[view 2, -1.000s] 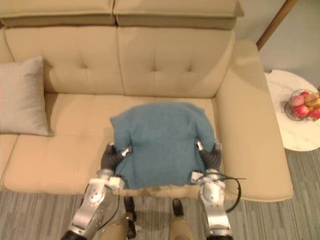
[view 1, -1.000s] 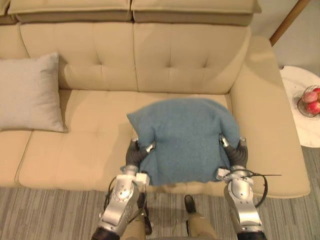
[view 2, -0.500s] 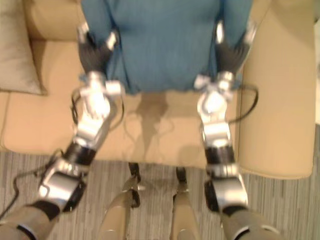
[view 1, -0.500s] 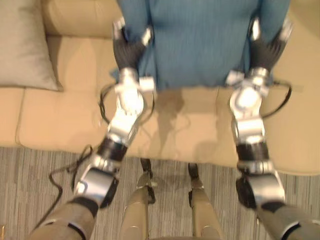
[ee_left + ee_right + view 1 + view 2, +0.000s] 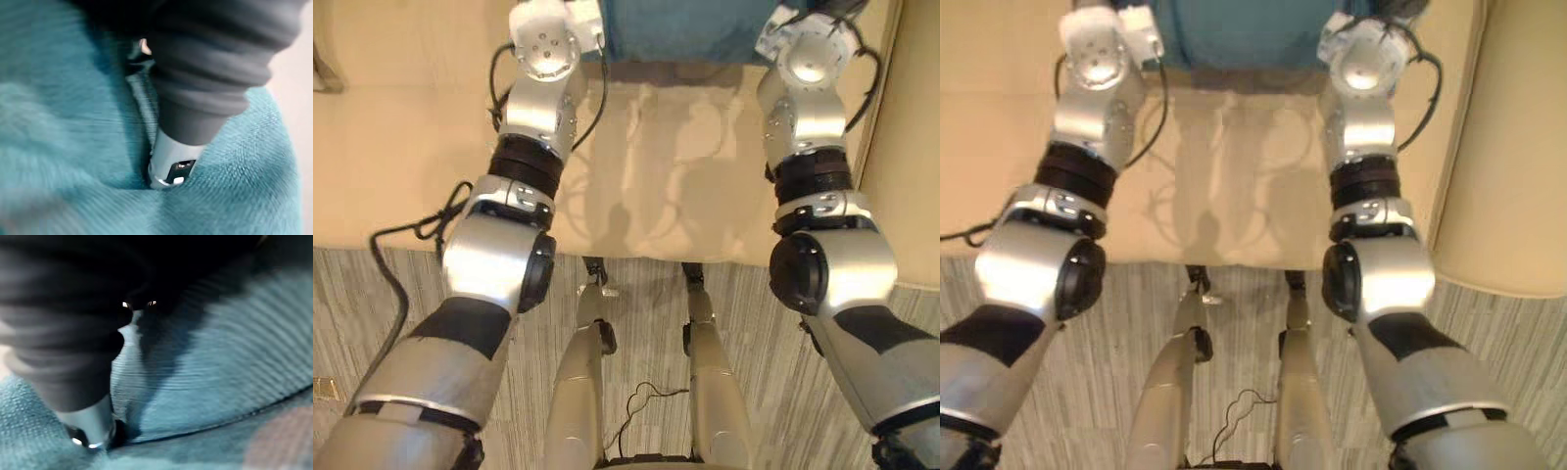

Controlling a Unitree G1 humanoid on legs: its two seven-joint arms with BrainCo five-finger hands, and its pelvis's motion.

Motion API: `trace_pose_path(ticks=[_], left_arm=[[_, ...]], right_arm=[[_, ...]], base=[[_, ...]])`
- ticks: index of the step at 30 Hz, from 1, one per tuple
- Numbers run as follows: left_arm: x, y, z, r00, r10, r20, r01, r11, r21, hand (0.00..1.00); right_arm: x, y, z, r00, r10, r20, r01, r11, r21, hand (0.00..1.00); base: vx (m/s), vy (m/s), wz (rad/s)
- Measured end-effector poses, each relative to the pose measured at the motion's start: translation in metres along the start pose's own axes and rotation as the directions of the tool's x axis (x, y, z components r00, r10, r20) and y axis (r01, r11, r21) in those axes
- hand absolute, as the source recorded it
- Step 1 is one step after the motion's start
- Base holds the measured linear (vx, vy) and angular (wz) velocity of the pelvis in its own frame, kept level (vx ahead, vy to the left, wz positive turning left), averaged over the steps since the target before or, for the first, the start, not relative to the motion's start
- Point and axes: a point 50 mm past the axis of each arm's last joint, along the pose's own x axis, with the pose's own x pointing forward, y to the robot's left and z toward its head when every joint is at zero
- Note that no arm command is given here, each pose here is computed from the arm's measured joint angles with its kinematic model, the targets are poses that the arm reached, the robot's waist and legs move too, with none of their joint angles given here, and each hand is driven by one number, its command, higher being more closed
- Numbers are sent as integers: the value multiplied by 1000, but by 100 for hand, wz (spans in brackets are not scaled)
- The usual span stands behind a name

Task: Pick up cushions and gather them together orderly.

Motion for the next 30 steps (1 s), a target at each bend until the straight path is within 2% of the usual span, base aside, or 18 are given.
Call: trace_pose_path(ticks=[5, 10, 16, 17, 21, 23, 26, 30], left_arm=[[-25, 7, -39, 997, 16, -69, -20, 998, -66, 0], [-41, 27, -62, 994, 54, -92, -57, 998, -34, 0], [-45, 48, -58, 995, 93, -38, -94, 995, -28, 0], [-45, 56, -52, 994, 105, -8, -105, 993, -55, 0], [-52, 76, -53, 991, 128, 21, -126, 989, -82, 0], [-65, 94, -60, 990, 139, 34, -137, 988, -68, 0], [-88, 113, -75, 991, 136, 11, -135, 990, -39, 0], [-153, 129, -128, 973, 136, -187, -143, 989, -24, 0]], right_arm=[[-28, -10, -44, 995, 6, -95, -2, 999, 43, 0], [-43, -32, -58, 997, -22, -74, 26, 998, 56, 0], [-50, -63, -31, 990, -81, 116, 70, 993, 94, 0], [-49, -78, -20, 978, -107, 181, 89, 990, 106, 0], [-55, -118, -21, 959, -152, 238, 133, 987, 95, 0], [-70, -146, -32, 960, -155, 235, 146, 988, 56, 0], [-91, -171, -46, 971, -124, 206, 126, 992, 1, 0], [-140, -197, -89, 999, -37, 19, 39, 991, -125, 0]], base=[[21, -8, 0], [-30, -16, 12], [-26, -43, 5], [-8, -36, 3], [1, -44, 10], [0, -59, 9], [-1, -52, 4], [55, -23, 9]])
